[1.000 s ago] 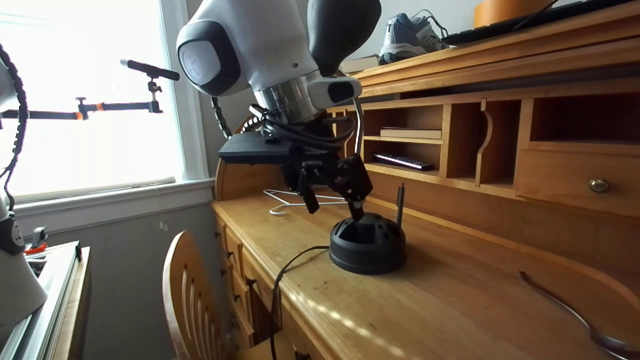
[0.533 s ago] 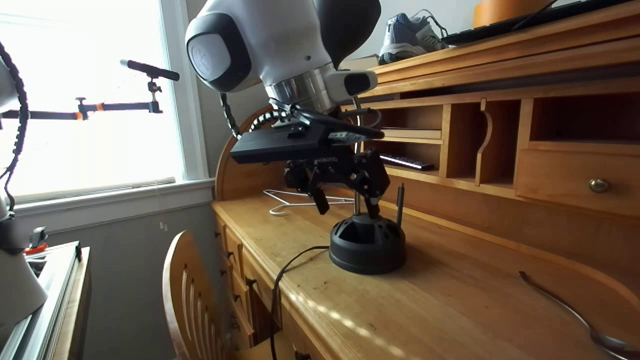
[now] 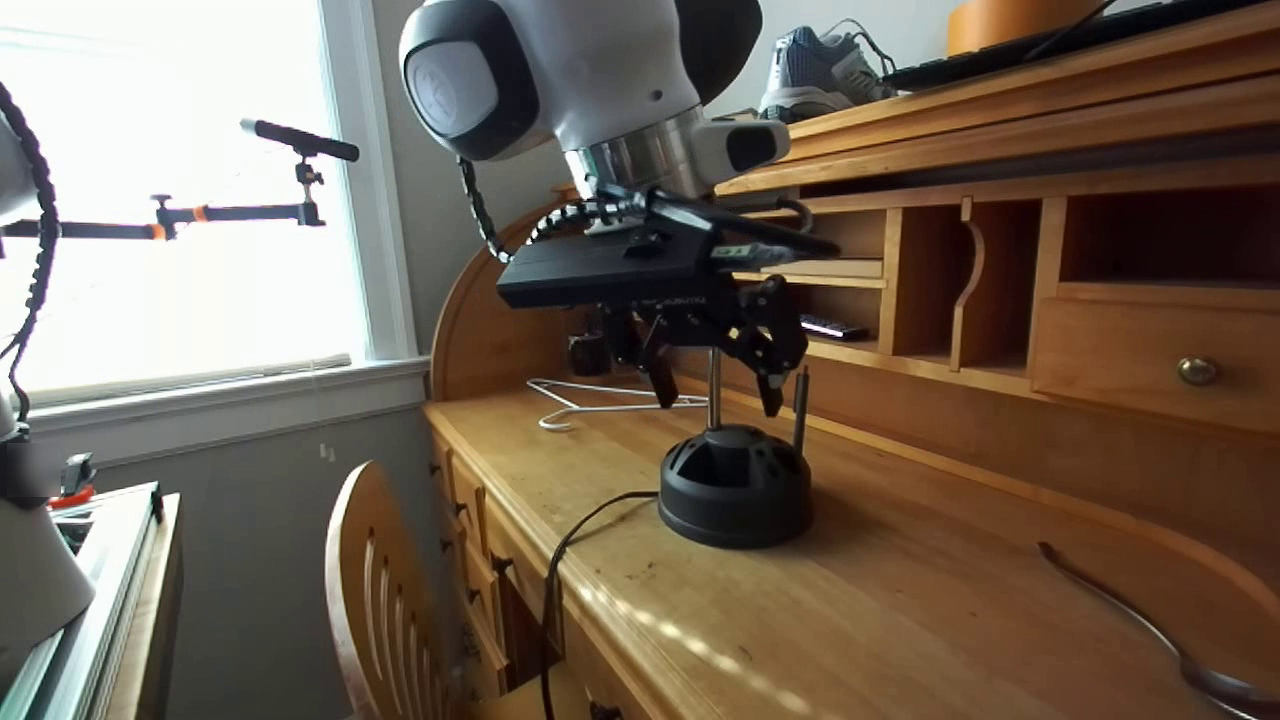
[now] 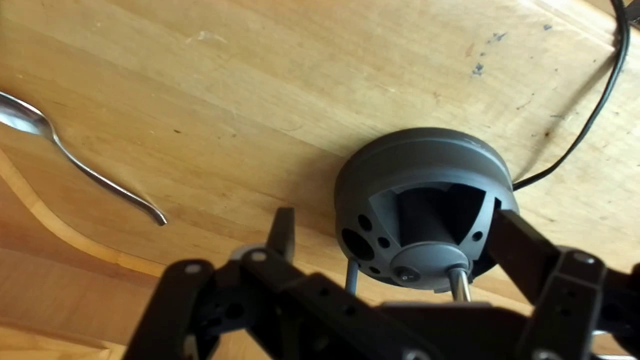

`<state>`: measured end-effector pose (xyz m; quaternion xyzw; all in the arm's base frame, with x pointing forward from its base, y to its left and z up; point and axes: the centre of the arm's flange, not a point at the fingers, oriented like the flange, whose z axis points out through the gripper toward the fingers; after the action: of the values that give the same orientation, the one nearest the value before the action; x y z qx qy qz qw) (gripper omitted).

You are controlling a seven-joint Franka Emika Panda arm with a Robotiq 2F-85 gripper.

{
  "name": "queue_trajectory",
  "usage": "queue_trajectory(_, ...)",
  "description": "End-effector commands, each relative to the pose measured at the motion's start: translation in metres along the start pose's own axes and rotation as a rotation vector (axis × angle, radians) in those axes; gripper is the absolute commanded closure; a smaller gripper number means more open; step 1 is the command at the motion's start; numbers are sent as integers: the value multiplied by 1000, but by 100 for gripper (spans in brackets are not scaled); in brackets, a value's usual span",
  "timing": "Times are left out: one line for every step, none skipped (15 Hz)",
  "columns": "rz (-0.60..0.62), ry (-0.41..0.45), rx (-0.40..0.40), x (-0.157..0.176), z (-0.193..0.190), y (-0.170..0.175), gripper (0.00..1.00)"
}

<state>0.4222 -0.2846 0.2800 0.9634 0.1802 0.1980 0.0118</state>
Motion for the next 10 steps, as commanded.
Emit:
queue_trajectory(-86, 33, 94, 4, 9, 25, 0)
queue_trajectory(-112, 38, 112, 6, 11, 28, 0)
queue_trajectory(-142, 40, 127, 7, 14, 31, 0)
queue_trajectory(-168, 41, 134, 6, 17, 33, 0)
queue_trajectory(-203, 39, 145, 5, 21, 36, 0)
queue_trajectory(-228, 37, 150, 3, 24, 38, 0)
queue_trajectory(-250, 30, 157, 2, 25, 38, 0)
queue_trajectory(-268, 27, 165, -1, 27, 36, 0)
queue_trajectory(-280, 16, 170, -3, 32, 31, 0)
queue_trajectory(-292, 8, 181, -6, 36, 26, 0)
